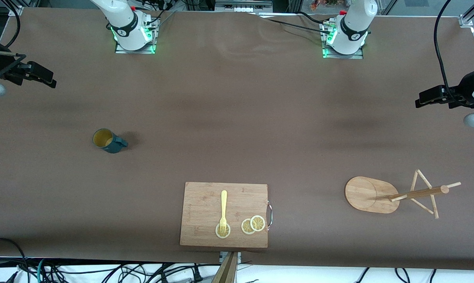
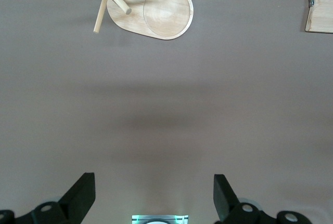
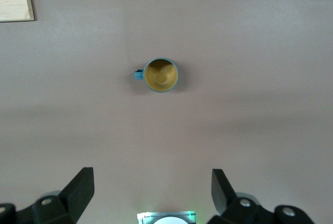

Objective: Pass cup and hang on rack
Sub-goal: 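Move the right gripper down toward the teal mug, then close the right gripper on the teal mug rim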

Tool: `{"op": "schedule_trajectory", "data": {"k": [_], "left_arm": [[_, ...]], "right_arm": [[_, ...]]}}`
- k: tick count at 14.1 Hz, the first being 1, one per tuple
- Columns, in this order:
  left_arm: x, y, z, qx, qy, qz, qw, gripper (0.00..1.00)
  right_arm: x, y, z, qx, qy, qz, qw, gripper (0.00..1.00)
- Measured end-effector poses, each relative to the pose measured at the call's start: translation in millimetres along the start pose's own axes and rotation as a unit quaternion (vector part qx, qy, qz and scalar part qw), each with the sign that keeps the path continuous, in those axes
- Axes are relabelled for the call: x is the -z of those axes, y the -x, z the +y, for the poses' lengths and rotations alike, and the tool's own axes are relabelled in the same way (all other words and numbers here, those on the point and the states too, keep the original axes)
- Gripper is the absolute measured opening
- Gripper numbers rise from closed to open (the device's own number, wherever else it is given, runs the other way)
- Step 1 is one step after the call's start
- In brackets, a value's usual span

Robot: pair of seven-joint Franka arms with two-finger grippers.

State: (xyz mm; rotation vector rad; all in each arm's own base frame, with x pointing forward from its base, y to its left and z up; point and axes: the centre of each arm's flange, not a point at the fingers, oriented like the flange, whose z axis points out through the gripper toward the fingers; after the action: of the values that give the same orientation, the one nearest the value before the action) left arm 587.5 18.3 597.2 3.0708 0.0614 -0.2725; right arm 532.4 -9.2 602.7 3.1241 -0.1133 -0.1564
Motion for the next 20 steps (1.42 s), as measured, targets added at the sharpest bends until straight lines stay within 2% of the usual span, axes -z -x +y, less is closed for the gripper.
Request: {"op": "schedule_trajectory", "data": {"k": [7,9,10,12,15,17,20], "left_arm": [[0.0,0.0,0.0,0.000,0.000,0.000,1.000,1.00],[0.0,0.0,0.0,0.000,0.000,0.000,1.000,1.00],[0.0,0.0,0.0,0.000,0.000,0.000,1.000,1.00],[0.0,-0.1,0.0,0.000,0.000,0.000,1.000,1.00],[0.0,-0.1,0.0,0.000,0.000,0.000,1.000,1.00],[0.0,-0.1,0.0,0.000,0.000,0.000,1.000,1.00],[0.0,-0.1,0.0,0.000,0.000,0.000,1.000,1.00]], "right_arm": [[-18.4,-13.9,0.3,0.000,0.007,-0.011,1.000,1.00],[-28.9,-23.2,0.4,0.002,0.022,-0.012,1.000,1.00],[-37.4,-29.1,-2.6,0.008,0.039,-0.016,0.999,1.00],[-64.9,-41.7,-19.3,0.025,0.066,-0.039,0.997,1.00],[-102.8,-60.4,-28.1,0.030,0.072,-0.061,0.995,1.00],[-127.3,-74.8,-21.4,0.026,0.071,-0.048,0.996,1.00],[-176.3,-85.1,-9.8,0.020,0.058,-0.010,0.998,1.00]]}}
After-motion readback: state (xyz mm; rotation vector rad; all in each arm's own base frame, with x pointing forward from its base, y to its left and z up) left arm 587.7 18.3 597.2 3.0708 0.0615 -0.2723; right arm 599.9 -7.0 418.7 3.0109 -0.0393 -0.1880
